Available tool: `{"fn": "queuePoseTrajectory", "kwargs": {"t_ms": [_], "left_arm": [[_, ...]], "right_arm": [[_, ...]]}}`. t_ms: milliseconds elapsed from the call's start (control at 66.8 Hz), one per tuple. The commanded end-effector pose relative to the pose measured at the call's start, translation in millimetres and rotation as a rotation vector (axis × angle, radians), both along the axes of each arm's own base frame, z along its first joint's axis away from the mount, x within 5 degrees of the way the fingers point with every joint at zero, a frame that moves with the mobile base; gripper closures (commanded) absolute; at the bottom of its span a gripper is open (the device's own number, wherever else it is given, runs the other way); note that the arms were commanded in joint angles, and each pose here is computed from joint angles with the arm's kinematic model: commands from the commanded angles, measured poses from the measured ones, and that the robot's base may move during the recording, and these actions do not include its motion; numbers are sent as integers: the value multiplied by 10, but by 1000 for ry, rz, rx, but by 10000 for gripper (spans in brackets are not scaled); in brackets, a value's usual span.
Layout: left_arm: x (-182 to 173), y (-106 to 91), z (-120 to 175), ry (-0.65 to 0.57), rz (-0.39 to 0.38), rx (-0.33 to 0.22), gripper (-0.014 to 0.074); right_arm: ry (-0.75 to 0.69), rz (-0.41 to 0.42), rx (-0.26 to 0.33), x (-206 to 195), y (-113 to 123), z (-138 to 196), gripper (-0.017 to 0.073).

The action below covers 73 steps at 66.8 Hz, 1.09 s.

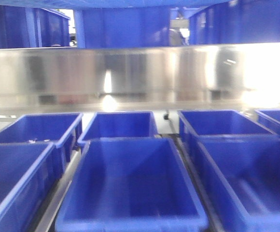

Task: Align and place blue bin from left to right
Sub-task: 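Lift the held blue bin and pull it off the shelf toward the robot, then hold the blue bin with both grippers while turning away from the shelf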

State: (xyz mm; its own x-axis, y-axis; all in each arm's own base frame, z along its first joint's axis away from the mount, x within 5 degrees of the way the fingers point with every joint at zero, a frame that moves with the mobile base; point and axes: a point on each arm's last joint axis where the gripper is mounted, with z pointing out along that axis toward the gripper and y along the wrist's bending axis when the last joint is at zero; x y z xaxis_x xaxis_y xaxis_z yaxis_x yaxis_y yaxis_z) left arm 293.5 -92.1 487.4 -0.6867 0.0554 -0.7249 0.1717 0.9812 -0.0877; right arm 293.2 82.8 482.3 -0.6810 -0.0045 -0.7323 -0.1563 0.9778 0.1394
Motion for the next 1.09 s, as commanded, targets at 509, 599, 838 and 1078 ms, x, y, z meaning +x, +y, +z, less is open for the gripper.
{"fn": "queuePoseTrajectory", "kwargs": {"t_ms": [509,599,838,1078], "left_arm": [[-121,-10,185,-92,-30,-53,705],[-121,-10,185,-92,-30,-53,705],[-121,-10,185,-92,-30,-53,705],[-121,-10,185,-92,-30,-53,705]], "right_arm": [[-102,-52,-22,20,-84,112,629],[-102,-52,-22,20,-84,112,629],[-102,-52,-22,20,-84,112,629],[-102,-52,-22,20,-84,112,629]]}}
